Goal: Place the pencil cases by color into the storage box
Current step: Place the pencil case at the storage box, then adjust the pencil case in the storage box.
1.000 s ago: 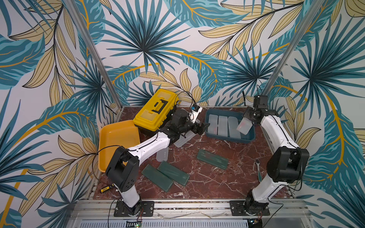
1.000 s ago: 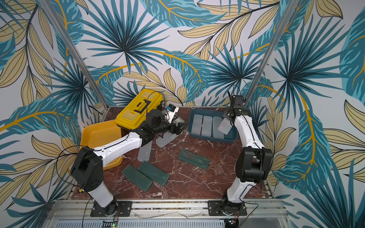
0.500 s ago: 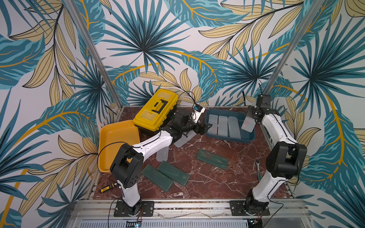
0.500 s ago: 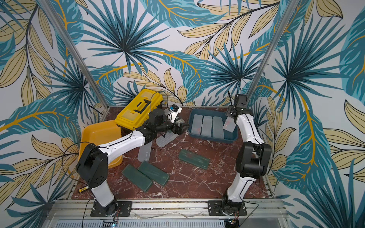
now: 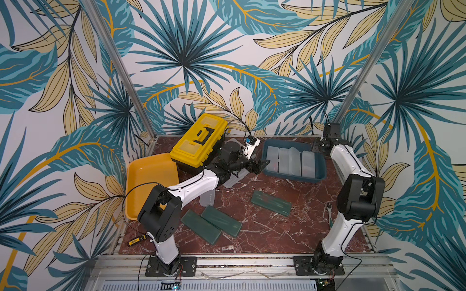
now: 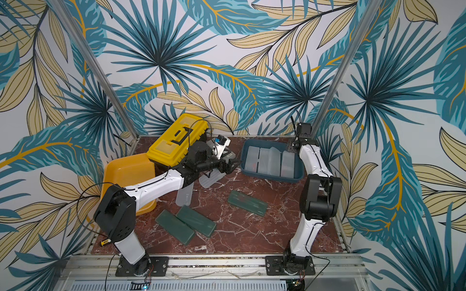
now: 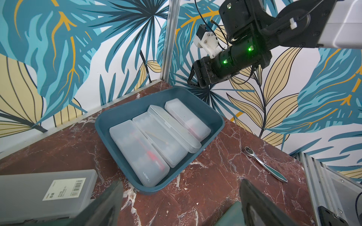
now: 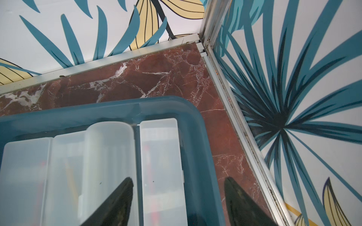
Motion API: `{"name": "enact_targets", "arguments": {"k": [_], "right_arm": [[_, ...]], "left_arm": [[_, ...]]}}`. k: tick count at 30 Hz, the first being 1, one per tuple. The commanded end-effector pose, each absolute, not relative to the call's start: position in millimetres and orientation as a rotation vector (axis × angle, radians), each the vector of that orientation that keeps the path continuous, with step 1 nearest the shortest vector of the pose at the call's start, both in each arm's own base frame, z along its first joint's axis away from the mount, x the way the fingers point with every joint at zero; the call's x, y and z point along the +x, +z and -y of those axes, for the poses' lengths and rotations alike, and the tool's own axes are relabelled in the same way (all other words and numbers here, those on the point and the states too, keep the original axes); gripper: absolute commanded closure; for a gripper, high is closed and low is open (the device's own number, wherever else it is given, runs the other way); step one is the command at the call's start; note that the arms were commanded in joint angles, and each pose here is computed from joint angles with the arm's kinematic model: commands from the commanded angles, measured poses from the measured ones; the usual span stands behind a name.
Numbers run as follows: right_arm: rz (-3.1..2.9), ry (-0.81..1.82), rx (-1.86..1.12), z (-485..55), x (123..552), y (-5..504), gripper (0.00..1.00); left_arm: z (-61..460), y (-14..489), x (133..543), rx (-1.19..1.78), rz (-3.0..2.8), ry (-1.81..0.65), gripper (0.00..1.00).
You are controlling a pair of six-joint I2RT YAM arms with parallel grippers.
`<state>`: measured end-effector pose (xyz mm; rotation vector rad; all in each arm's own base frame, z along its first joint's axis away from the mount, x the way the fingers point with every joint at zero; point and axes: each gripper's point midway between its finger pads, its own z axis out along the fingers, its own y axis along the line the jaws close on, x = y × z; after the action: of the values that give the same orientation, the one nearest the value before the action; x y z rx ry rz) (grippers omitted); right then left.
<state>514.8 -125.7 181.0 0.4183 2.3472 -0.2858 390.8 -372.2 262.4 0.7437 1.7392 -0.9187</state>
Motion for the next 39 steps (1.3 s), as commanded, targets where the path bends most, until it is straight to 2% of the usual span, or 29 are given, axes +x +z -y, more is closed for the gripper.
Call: {"name": "enact_targets", "arguments": {"k": [1,8,20,28,39], "right_arm": [[-2.359,-0.282,0.386,125.0,523.4,175.2,0.26],[-2.398,-0.223,0.399,117.6,522.5,156.9,0.26],[-2.515,0.118,0.304,46.9,516.6,117.9,0.26],[-2.564,0.141,0.226,8.5,525.3,100.7,0.27],[-2.636,-0.062,0.241,27.7,517.1,67.7,0.34]], "left_arm": [[366.9,275.0,384.6,0.735,-1.698,-0.933,0.07],[366.5,274.5,383.5,0.734,-1.699,-0.937,0.07],[359.6,262.4,379.1,0.724,-1.73,-0.918,0.07],[356.9,259.0,378.7,0.714,-1.741,-0.911,0.07],[355.5,252.8,380.1,0.7,-1.762,-0.912,0.07]]}}
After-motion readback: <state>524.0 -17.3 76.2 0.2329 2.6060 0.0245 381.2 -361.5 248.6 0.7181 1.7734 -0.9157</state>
